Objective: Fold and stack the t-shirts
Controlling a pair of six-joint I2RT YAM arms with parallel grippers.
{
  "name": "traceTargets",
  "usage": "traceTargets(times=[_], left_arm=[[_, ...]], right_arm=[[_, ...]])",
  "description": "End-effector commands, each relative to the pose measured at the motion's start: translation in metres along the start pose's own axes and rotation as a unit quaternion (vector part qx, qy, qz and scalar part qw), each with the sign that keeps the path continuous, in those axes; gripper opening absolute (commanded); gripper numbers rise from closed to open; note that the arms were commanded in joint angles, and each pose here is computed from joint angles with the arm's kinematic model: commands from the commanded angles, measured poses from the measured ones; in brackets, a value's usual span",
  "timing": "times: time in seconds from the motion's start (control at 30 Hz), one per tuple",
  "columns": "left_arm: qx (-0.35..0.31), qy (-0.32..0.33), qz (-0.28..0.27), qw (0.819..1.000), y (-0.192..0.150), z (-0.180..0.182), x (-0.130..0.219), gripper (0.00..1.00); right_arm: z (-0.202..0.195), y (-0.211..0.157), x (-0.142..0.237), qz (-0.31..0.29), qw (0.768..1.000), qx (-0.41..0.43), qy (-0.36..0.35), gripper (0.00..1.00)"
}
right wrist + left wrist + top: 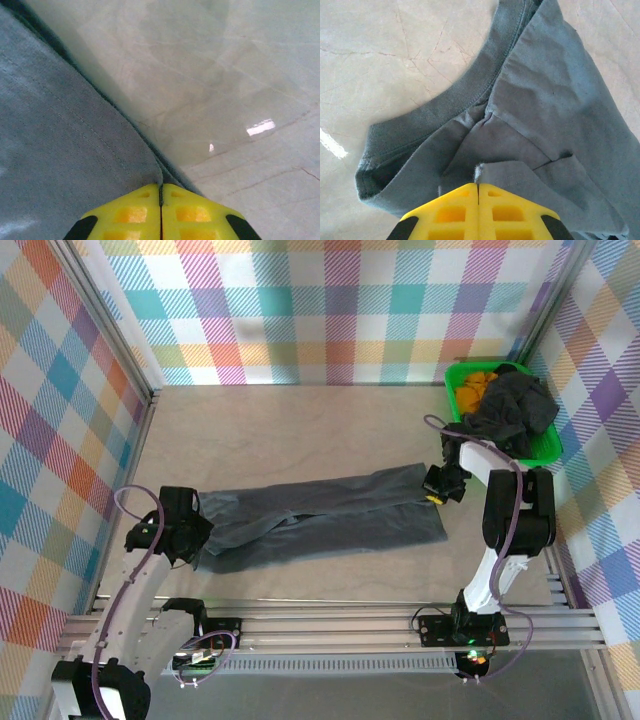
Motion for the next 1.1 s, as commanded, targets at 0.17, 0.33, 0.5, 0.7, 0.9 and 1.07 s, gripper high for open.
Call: traceTargets(times=[0.17,0.33,0.5,0.7,0.9,1.07], left_arm=[[-0.01,0.0,0.003,1.0,-0.001,-0.005,-0.008,0.0],[-0.013,0.002,-0.002,1.0,0.0,-0.006,-0.009,0.0],[-0.015,0.0,-0.006,1.0,0.001,-0.007,-0.009,0.0],[-0.018,-0.007,-0.019,1.0,0.007,-0.014,0.001,0.0],[-0.034,-0.005,-0.005,0.999,0.009,-0.029,0.0,0.0],[-0.035,0.032,0.023,0.999,0.005,-0.035,-0.02,0.0]], right_arm=[[-0.009,0.003,0.034,-0.053,0.998,-0.011,-0.043,0.24],[0.002,0.009,0.043,-0.067,0.998,-0.007,-0.016,0.31],[0.021,0.006,0.032,-0.046,0.999,-0.017,0.023,0.33],[0.041,0.01,0.024,-0.04,0.997,-0.026,0.056,0.25],[0.044,0.012,-0.008,0.0,0.999,-0.028,0.046,0.18],[0.034,0.002,-0.025,0.029,0.999,-0.027,0.016,0.17]])
Point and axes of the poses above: each hand's point on the last joint's axis, 136 mm out from that joint toward the fingers, its own x axis back along the fingers, its own z axis along the line the jaws close on, y = z × x, the point moved 5 cm from there along x, back along the fingers, and after that the axes turned 12 degrees about x, right-handed, at the moved point
